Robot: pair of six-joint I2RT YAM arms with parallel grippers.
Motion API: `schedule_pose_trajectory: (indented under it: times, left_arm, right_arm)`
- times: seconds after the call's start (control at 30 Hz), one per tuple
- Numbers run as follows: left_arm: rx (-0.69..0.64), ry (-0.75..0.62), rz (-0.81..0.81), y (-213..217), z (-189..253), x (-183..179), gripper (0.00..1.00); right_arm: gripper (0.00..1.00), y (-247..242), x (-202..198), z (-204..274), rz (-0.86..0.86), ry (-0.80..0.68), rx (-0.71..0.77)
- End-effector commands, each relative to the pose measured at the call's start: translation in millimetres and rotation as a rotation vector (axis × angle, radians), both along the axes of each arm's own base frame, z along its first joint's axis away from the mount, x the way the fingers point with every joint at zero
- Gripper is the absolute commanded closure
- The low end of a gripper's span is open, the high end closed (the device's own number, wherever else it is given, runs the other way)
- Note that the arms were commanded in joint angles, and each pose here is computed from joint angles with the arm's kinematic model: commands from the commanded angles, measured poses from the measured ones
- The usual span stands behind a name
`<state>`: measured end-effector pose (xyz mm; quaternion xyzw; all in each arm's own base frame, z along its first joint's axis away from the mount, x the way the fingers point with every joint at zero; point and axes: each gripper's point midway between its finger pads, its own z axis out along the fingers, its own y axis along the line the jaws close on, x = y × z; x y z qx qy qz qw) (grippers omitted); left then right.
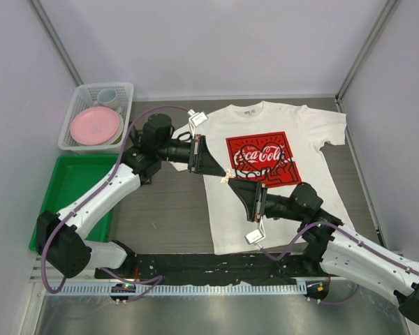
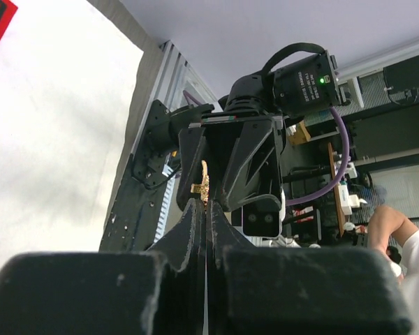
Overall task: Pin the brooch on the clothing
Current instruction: Pass from the right arm to the left, then pass from the left arm to the right
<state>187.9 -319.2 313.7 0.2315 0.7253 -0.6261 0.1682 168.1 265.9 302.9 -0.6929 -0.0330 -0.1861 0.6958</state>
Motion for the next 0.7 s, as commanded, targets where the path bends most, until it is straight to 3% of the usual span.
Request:
schedule_pose_trajectory:
  times: [0.0, 0.17, 0.23, 0.27, 0.3, 0.33, 0.37, 0.43, 0.47, 0.57, 0.67]
  left_arm:
    - [-0.071, -0.092, -0.004, -1.6, 19.1, 1.6, 1.0]
    - [-0.07, -0.255, 0.131, 18.4, 33.1, 29.1, 1.0]
    - [-0.031, -0.434, 0.231, 27.7, 43.2, 52.2, 1.0]
    - [0.02, -0.483, 0.265, 34.4, 39.5, 57.4, 1.0]
    - [0.031, -0.564, 0.309, 40.8, 49.6, 61.0, 1.0]
    - [0.073, -0.627, 0.421, 51.1, 53.9, 79.0, 1.0]
    - [0.105, -0.736, 0.443, 56.3, 56.3, 85.6, 1.0]
    - [0.158, -0.884, 0.482, 59.1, 61.8, 87.2, 1.0]
    - [0.281, -1.021, 0.573, 73.3, 59.7, 104.8, 1.0]
    - [0.434, -1.312, 0.618, 79.5, 60.2, 107.5, 1.0]
    - [0.469, -1.485, 0.664, 78.1, 69.7, 105.0, 1.0]
  right_arm:
    - [0.54, -6.6, -3.0, 32.6, 0.0, -0.013, 0.144]
    - [0.28, -36.7, 33.1, 53.0, -0.221, 0.159, 0.303]
    - [0.22, -52.2, 43.6, 65.9, -0.278, 0.343, 0.431]
    - [0.17, -57.5, 53.2, 54.6, -0.345, 0.45, 0.425]
    - [0.17, -72.3, 65.3, 54.2, -0.442, 0.556, 0.494]
    - [0.17, -79.7, 64.6, 80.5, -0.429, 0.724, 0.638]
    - [0.17, -76.1, 72.9, 58.0, -0.505, 0.874, 0.608]
    - [0.2, -80.8, 76.6, 80.2, -0.538, 1.099, 0.773]
    - [0.21, -73.9, 80.8, 60.7, -0.606, 1.195, 0.728]
    - [0.21, -53.8, 76.6, 77.3, -0.549, 1.436, 0.819]
    - [0.22, -34.7, 67.7, 105.4, -0.428, 1.653, 0.917]
